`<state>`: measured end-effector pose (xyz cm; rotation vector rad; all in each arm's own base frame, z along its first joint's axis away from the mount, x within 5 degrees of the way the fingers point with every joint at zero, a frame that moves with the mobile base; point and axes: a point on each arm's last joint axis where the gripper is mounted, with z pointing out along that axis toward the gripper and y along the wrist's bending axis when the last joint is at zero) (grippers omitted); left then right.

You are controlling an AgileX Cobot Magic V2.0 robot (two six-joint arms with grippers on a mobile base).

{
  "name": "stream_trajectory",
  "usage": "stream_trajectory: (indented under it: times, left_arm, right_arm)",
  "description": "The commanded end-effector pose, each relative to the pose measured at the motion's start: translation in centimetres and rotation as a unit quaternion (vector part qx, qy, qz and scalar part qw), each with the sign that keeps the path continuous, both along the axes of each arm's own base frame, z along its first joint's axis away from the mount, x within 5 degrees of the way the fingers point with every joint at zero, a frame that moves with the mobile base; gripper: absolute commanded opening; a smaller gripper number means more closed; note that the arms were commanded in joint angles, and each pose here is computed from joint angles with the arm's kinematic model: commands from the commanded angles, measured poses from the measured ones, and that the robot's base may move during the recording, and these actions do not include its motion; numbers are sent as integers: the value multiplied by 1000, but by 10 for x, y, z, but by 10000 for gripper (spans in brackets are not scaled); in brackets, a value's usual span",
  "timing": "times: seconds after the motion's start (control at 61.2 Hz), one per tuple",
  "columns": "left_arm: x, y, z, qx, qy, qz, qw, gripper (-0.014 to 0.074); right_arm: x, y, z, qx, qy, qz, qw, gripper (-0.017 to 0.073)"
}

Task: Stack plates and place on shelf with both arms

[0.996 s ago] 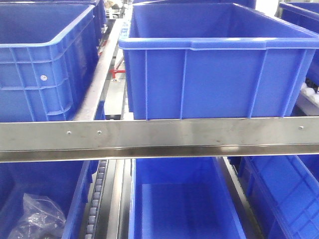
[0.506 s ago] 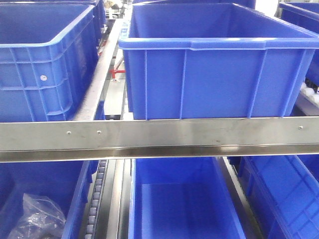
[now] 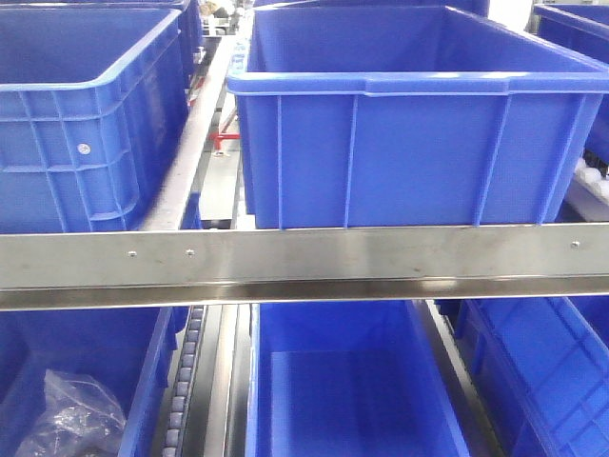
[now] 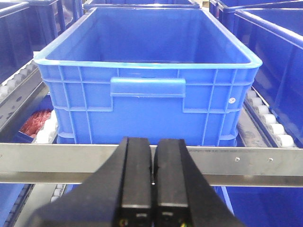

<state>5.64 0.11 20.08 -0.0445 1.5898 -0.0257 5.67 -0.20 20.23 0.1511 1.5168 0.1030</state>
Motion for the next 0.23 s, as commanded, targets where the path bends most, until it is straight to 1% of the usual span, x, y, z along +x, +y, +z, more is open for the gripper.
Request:
stream_trajectory:
  times: [0.0, 0.212]
  left_arm:
    - [-1, -1, 2, -3, -43, -4, 999, 86]
    - [-1, -1, 2, -3, -43, -4, 999, 86]
  right_arm:
    - [-4, 0, 14, -5, -60, -4, 998, 56]
    - [-4, 0, 14, -5, -60, -4, 998, 56]
